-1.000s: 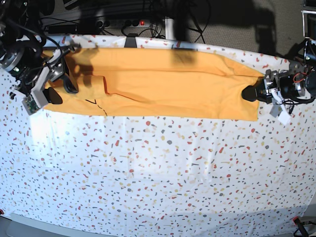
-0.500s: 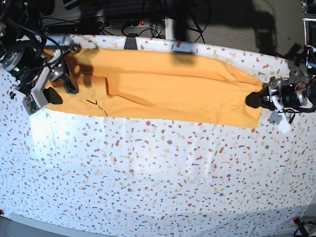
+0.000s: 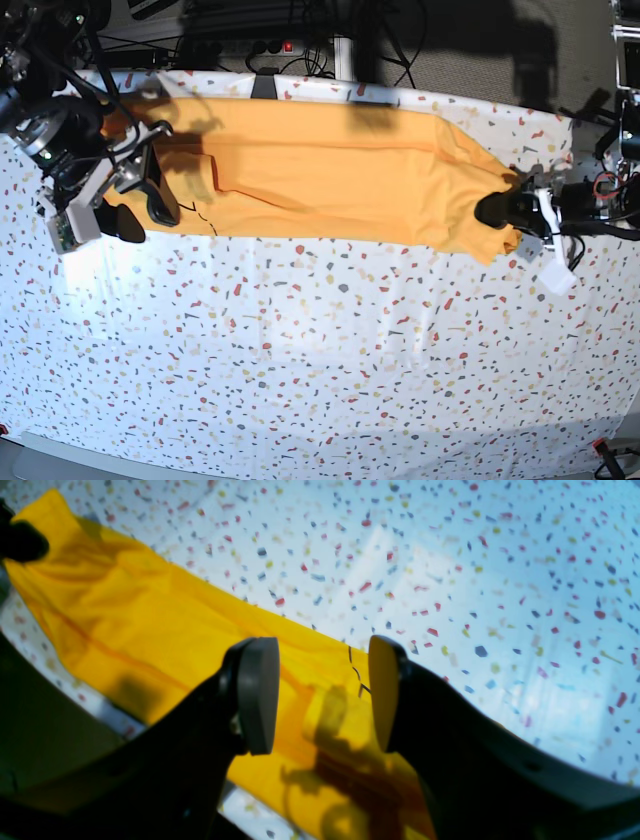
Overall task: Fold the T-shirt properly
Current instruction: 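Fold the strip end with the left gripper toward the right gripper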
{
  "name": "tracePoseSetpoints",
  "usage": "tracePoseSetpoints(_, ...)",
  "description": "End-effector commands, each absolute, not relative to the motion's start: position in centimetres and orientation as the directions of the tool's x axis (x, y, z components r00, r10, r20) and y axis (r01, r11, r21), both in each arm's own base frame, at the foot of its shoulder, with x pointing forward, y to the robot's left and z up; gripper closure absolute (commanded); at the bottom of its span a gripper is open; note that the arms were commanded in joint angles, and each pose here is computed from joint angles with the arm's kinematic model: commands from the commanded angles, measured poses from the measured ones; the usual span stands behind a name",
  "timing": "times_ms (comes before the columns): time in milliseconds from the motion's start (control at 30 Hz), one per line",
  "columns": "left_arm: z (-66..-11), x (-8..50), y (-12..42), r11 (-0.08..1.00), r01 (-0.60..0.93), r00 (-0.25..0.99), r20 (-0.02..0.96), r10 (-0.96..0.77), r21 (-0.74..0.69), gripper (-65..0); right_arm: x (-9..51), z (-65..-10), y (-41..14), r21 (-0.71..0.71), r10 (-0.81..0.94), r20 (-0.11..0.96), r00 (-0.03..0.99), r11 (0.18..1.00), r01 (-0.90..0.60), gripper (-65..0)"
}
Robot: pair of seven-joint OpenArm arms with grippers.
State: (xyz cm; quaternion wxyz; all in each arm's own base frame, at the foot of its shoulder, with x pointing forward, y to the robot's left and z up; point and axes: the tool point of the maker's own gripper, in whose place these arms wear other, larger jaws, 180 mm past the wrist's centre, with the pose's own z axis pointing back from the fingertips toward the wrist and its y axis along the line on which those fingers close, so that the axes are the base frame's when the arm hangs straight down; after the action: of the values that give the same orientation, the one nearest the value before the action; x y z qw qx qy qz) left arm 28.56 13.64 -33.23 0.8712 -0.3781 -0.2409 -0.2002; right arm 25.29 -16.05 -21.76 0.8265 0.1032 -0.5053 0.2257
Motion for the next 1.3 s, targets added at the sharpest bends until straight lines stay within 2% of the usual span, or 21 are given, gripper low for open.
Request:
tracePoseSetpoints(0,-31.6,29.0,13.0,0.626,0.577,0.761,0.623,-0.178,-0.525,0.0,25.7,-20.2,-15.6,-0.07,0.253,0.911,0.325,0.873,-0.483,-29.1)
tracePoseSetpoints(100,-30.5,28.6,10.7,0.639,0.627,0.702,0.68,-0.213,-0.446,0.0,26.4,-19.2,-15.0,-0.053,0.209,0.936,0.283,0.879,-0.473,-29.1)
tracePoseSetpoints(233,-29.6,28.5,7.2,0.626,0.651,0.647,0.745,-0.164,-0.428,0.0,26.9,-17.4,-14.1,-0.056,0.18,0.959,0.219,0.877,-0.477,-29.1)
tracePoseSetpoints(400,-31.2,27.8,3.9,0.631,0.613,0.675,0.73,-0.105,-0.476,0.0,26.6,-15.9,-13.2,-0.08,0.184,0.969,0.166,0.867,-0.492,-29.1)
tracePoseSetpoints(600,-31.9,26.8,0.0,0.612,0.565,0.701,0.713,-0.004,-0.553,0.0,26.7,-15.7,-13.1,-0.081,0.183,0.97,0.161,0.866,-0.493,-29.1)
tracePoseSetpoints(800,-31.8,27.3,-2.6,0.623,0.551,0.7,0.714,0.017,-0.555,0.0,26.6,-15.4,-12.8,-0.069,0.168,0.974,0.152,0.859,-0.508,-29.1)
tracePoseSetpoints(933,-31.0,27.1,-5.0,0.589,0.573,0.69,0.723,0.03,-0.57,0.0,26.6,-15.3,-12.8,-0.071,0.168,0.975,0.147,0.858,-0.508,-29.1)
tracePoseSetpoints(1133,-32.1,26.4,-8.8,0.598,0.663,0.621,0.777,-0.103,-0.45,0.0,26.8,-15.0,-12.8,-0.077,0.169,0.976,0.138,0.859,-0.507,-29.1)
tracePoseSetpoints(1267,-33.3,26.7,-9.9,0.636,0.645,0.617,0.78,-0.104,-0.425,0.0,26.8,-15.0,-12.8,-0.078,0.17,0.976,0.137,0.859,-0.507,-29.1)
